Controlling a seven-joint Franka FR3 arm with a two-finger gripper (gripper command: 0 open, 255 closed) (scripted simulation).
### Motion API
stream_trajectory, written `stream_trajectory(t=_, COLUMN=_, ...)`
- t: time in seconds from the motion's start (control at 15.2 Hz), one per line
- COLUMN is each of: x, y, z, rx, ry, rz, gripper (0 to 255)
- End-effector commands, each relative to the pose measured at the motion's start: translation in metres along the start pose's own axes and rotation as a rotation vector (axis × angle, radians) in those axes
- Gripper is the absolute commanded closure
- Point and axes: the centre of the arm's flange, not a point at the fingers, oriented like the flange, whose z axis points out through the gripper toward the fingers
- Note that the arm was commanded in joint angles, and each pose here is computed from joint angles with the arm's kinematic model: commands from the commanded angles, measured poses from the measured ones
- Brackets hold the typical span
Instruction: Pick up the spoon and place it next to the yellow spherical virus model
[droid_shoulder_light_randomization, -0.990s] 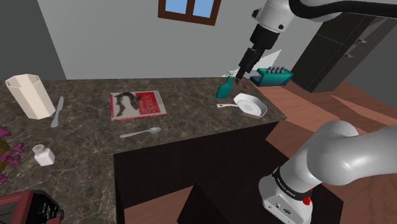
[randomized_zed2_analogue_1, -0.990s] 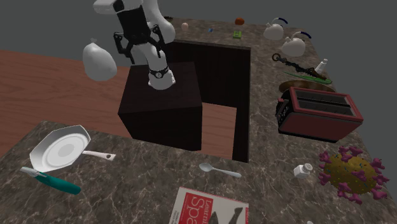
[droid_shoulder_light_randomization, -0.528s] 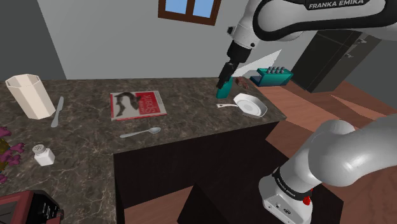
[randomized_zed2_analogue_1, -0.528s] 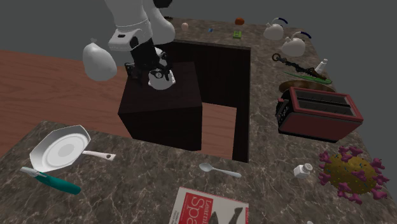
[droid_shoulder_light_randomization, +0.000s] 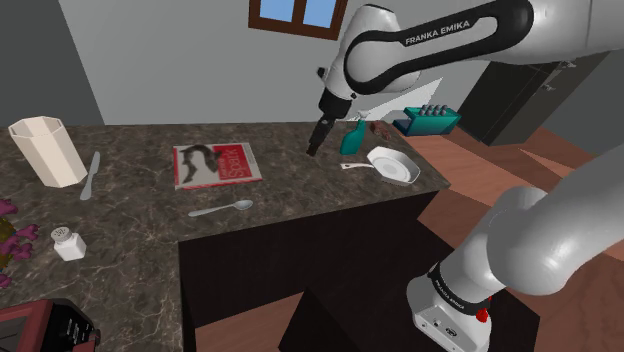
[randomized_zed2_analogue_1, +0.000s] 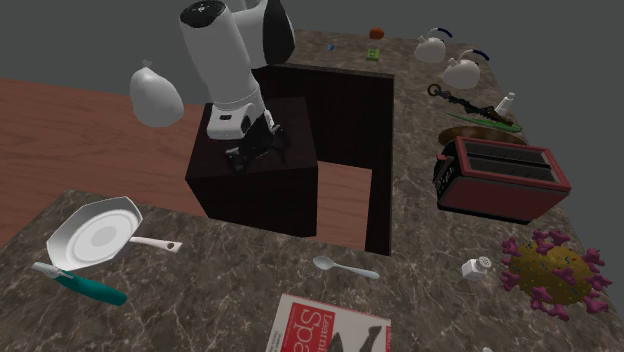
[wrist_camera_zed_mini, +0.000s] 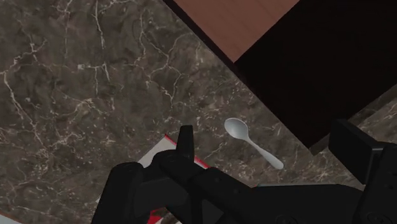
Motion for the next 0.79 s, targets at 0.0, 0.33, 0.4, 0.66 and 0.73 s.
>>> stream_trajectory(t=0.0, x=0.014, y=0.002, z=0.023, rx=0.008, ry=0.005, rz=-0.039, gripper=0)
stream_trajectory(t=0.33, x=0.052, y=-0.001, z=0.076, rx=0.029, ry=0.013, rz=-0.134, gripper=0)
stream_trajectory(t=0.4, x=0.06, y=-0.002, z=0.086, rx=0.033, ry=0.015, rz=-0.153, gripper=0)
stream_trajectory(t=0.66, x=0.09, y=-0.008, z=0.128, rx=0.051, ry=0.021, rz=-0.228, gripper=0)
stream_trajectory(t=0.73, x=0.098, y=-0.01, z=0.139, rx=0.055, ry=0.023, rz=-0.247, gripper=0)
